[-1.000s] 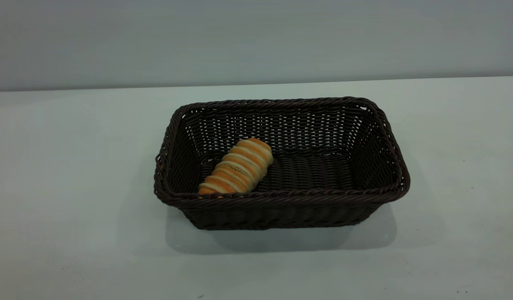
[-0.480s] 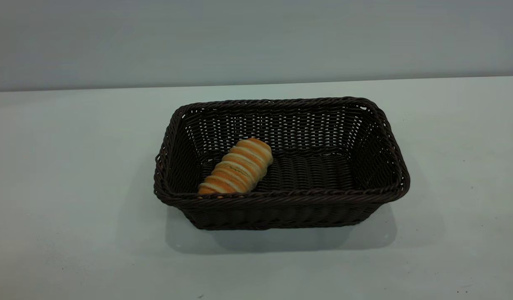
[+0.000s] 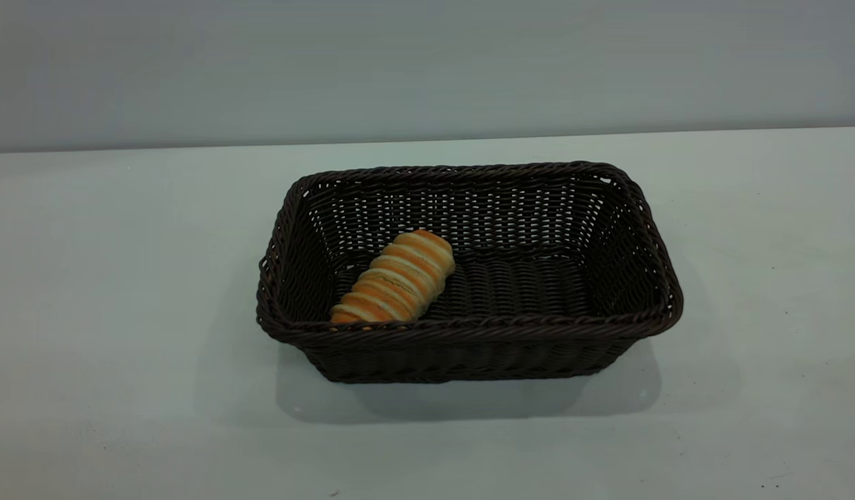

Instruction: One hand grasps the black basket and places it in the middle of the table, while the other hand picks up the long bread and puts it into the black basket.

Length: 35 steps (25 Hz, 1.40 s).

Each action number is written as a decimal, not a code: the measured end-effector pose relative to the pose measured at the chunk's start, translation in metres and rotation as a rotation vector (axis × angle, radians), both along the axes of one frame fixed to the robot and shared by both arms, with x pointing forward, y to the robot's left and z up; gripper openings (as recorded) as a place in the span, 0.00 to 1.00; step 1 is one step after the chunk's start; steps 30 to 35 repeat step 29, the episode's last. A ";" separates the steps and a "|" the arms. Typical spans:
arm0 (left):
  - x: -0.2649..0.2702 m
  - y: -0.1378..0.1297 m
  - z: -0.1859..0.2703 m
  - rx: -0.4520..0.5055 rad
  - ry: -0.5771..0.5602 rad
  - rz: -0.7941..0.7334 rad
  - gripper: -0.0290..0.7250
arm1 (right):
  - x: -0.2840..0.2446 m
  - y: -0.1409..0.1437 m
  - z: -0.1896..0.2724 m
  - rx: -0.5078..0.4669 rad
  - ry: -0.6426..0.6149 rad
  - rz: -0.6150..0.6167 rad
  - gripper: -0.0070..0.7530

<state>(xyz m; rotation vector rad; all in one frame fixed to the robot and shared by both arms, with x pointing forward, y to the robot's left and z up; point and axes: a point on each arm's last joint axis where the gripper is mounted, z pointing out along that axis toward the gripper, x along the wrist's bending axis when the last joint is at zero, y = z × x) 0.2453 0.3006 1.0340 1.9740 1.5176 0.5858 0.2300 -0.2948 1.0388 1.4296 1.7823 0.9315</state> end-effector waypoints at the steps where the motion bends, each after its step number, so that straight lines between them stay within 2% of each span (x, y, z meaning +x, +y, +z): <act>1: -0.001 0.001 0.000 -0.002 -0.007 0.071 0.82 | 0.000 0.000 0.000 0.000 0.000 0.000 0.57; 4: -0.005 0.002 0.000 -0.006 -0.037 0.227 0.82 | 0.000 0.000 0.000 0.001 0.000 0.000 0.57; 7: -0.013 0.002 0.000 -0.012 -0.092 0.290 0.82 | 0.000 0.000 0.000 0.001 0.000 0.000 0.57; 11: -0.023 0.002 -0.001 -0.021 -0.154 0.292 0.82 | 0.000 0.000 0.000 0.001 0.000 0.001 0.57; 35: -0.023 0.002 -0.001 -0.022 -0.158 0.287 0.82 | 0.000 0.000 0.000 0.003 0.000 0.002 0.57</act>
